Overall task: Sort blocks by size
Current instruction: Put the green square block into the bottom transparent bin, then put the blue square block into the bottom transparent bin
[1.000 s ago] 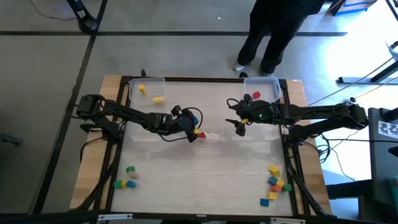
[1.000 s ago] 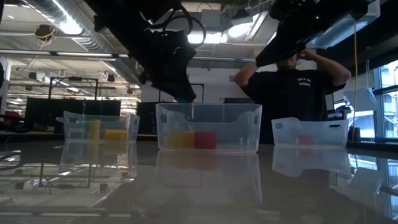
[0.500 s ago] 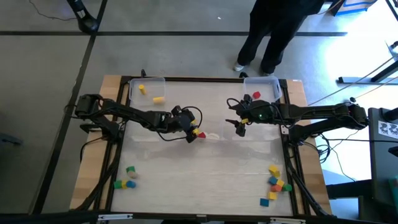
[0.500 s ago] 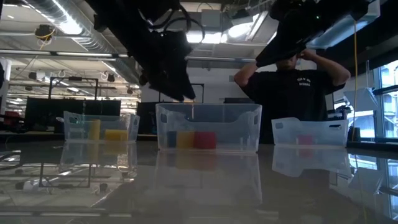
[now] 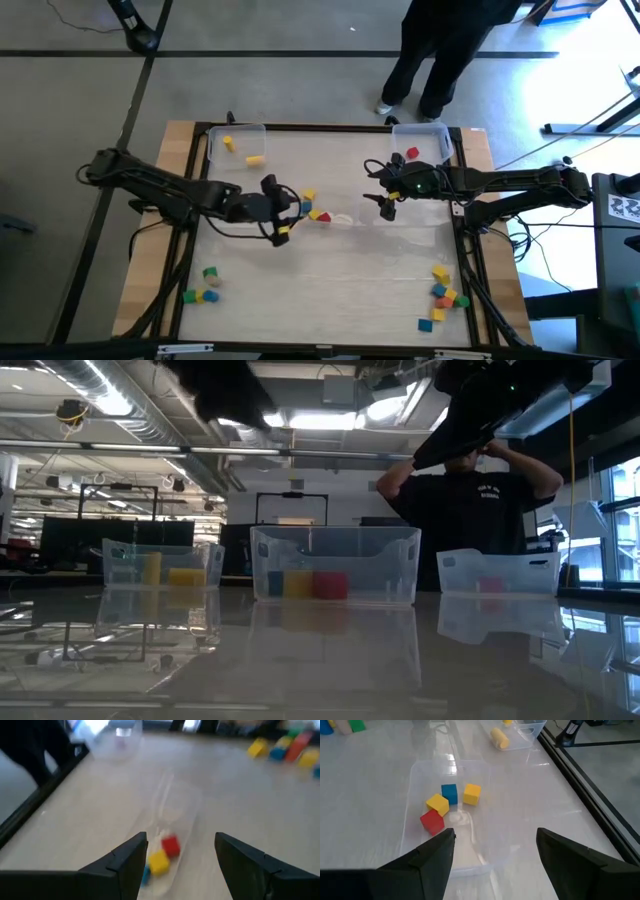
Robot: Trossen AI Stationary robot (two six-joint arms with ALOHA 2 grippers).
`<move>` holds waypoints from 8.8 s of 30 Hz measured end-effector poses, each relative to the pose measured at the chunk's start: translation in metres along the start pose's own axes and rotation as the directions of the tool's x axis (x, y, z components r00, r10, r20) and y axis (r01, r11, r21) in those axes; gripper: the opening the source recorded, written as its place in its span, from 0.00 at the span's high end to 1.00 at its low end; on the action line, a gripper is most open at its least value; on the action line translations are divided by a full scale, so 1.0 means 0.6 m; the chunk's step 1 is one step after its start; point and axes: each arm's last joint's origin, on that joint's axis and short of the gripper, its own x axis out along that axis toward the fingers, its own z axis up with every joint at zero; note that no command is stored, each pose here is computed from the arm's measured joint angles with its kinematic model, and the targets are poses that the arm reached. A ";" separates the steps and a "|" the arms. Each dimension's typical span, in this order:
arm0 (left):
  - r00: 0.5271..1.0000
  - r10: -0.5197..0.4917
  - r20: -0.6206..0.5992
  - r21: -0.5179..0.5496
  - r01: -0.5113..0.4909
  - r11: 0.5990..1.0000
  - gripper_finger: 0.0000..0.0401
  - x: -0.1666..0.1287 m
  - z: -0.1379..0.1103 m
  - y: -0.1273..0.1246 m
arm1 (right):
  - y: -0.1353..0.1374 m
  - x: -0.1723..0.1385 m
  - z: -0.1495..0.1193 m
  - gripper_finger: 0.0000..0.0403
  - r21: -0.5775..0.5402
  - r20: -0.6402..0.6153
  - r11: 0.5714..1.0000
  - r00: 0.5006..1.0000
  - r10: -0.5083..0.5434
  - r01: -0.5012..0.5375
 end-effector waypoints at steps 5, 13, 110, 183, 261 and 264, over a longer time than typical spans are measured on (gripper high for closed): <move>0.992 -0.028 0.127 0.031 0.024 0.999 0.45 -0.005 0.023 -0.004 | 0.000 0.000 0.000 0.30 -0.005 0.000 1.000 1.000 0.000 0.000; 0.990 -0.101 -0.095 0.163 0.116 0.980 0.45 -0.077 0.025 -0.051 | 0.000 0.000 -0.002 0.30 -0.026 -0.012 1.000 1.000 0.000 -0.001; 0.374 0.027 -0.927 0.055 0.064 0.996 0.70 -0.218 -0.370 -0.237 | 0.000 0.000 -0.004 0.30 -0.029 -0.024 1.000 1.000 0.001 -0.001; 0.960 0.155 0.234 -0.132 -0.126 0.983 0.67 0.101 -0.124 0.061 | 0.000 0.000 0.000 0.30 0.007 0.002 1.000 1.000 -0.007 0.007; 0.986 -0.021 0.165 -0.118 0.041 0.992 0.43 0.119 -0.151 0.026 | 0.330 -0.052 -0.226 0.30 0.289 -0.957 0.712 0.192 0.216 0.640; 0.986 -0.021 0.165 -0.118 0.041 0.992 0.43 0.119 -0.151 0.026 | 0.335 -0.047 -0.230 0.31 0.288 -0.958 0.718 0.184 0.222 0.634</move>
